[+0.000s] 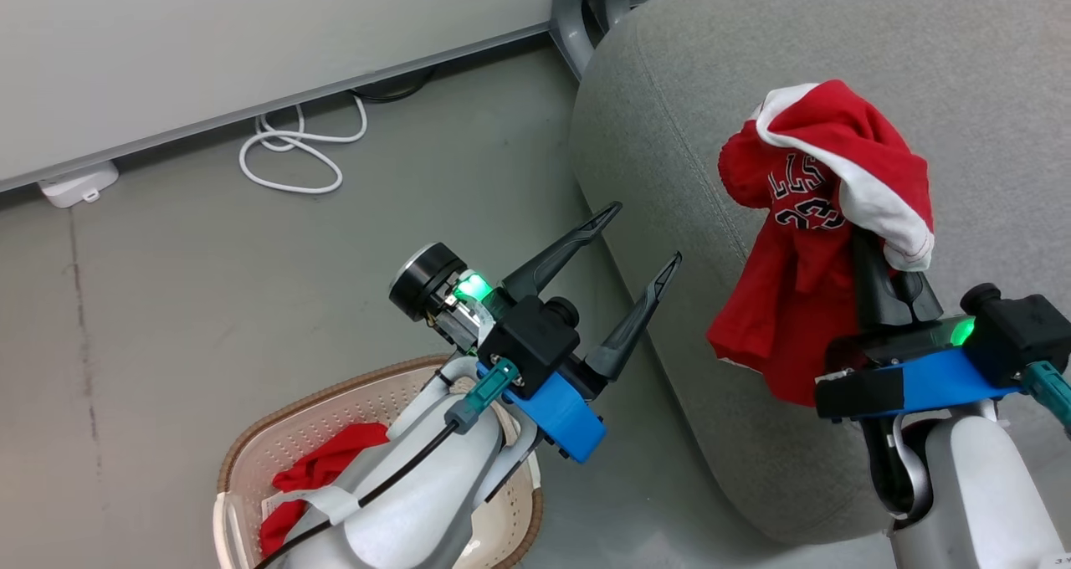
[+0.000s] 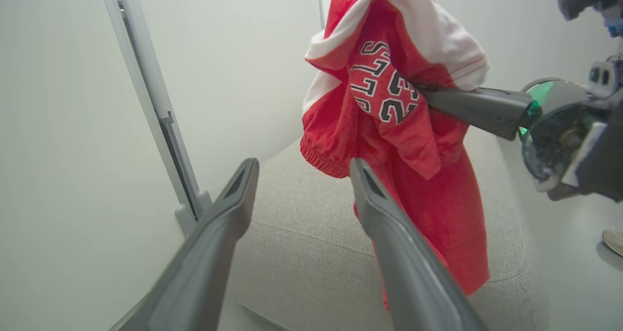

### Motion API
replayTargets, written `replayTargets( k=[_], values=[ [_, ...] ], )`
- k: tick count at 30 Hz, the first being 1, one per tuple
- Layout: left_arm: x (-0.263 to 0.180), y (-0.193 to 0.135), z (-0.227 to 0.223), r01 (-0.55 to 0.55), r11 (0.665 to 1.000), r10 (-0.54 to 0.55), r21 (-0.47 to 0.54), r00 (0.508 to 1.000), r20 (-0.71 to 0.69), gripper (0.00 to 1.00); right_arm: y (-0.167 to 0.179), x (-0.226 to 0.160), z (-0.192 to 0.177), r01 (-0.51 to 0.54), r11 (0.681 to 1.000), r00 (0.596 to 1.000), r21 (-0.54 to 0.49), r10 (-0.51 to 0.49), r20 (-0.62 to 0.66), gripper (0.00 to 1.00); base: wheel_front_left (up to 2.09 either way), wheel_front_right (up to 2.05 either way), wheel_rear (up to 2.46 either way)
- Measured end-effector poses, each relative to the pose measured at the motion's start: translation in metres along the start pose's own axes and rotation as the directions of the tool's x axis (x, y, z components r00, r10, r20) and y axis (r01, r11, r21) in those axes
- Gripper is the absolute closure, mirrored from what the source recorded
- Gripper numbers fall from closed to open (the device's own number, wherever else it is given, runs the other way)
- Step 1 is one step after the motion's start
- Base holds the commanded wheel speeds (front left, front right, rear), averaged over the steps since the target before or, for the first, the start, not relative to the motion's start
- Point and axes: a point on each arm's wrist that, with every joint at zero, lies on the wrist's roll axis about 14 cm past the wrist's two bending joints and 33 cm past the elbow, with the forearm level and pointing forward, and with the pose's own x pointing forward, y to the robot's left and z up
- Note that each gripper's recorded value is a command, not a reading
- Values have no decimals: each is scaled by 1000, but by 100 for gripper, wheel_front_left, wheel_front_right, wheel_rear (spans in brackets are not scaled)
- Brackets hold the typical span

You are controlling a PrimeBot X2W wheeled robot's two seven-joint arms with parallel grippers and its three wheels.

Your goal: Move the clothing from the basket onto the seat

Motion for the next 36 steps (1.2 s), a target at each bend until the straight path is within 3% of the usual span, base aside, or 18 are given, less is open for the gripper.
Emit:
replayTargets(
  k=[14,22,31,36],
  values=[
    [10,-8,-14,48,998,-48,-36,999,-11,0,-19,-2,-4,56,998,998,-11,-56,-10,100,0,0,0],
    [14,9,-26,35,999,-36,-39,999,-14,0,-26,48,42,57,997,988,-61,-47,148,100,0,0,0],
    [22,41,-62,13,998,-15,-63,999,-31,0,-71,118,95,147,973,937,-179,-79,339,100,0,0,0],
    [23,59,-92,-2,996,-3,-89,999,-52,0,-94,154,102,201,953,914,-225,-100,394,100,0,0,0]
  ],
)
